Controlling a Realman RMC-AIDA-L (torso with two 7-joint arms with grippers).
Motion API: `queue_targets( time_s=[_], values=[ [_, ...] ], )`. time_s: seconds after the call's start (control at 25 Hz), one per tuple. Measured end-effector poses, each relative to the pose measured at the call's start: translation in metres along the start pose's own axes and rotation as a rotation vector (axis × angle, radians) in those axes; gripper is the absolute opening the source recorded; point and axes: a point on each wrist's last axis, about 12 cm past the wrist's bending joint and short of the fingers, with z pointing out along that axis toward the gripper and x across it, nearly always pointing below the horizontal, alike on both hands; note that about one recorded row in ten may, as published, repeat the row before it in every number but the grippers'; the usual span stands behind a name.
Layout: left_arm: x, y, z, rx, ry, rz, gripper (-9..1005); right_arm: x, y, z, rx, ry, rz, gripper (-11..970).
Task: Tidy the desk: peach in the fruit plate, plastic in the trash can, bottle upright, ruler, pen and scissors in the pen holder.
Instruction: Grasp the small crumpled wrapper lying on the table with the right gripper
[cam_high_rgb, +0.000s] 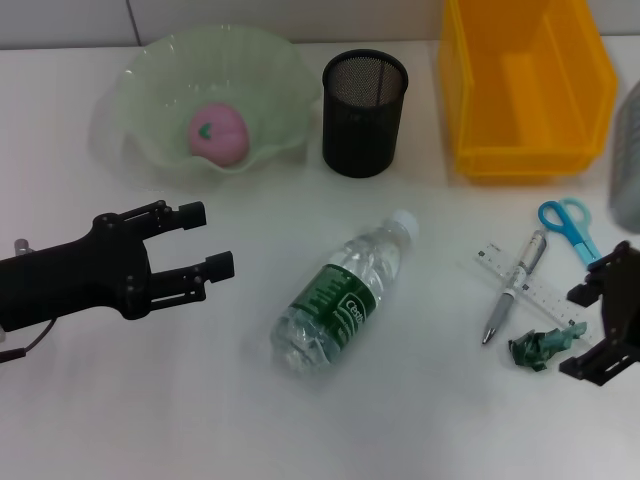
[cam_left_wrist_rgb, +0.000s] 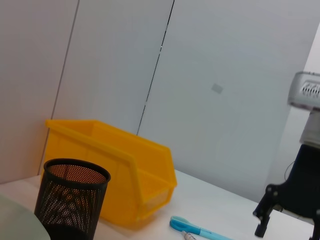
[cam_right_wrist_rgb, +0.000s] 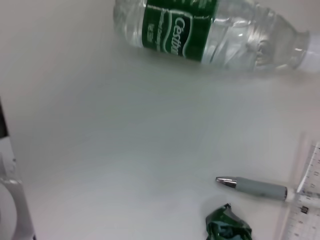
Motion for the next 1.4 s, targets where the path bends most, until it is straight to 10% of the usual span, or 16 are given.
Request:
queue_targets(
  time_s=[0.56, 1.4],
  values=[
    [-0.001, 0.001, 0.002, 0.001, 0.004, 0.003, 792, -0.016, -0.006, 0.046, -0.015, 0.056, -0.042, 713],
    [0.002, 0.001, 0.000, -0.012, 0.009, -0.004, 787, -0.012, -0.005, 0.043, -0.012, 0.065, -0.027, 36]
  ],
)
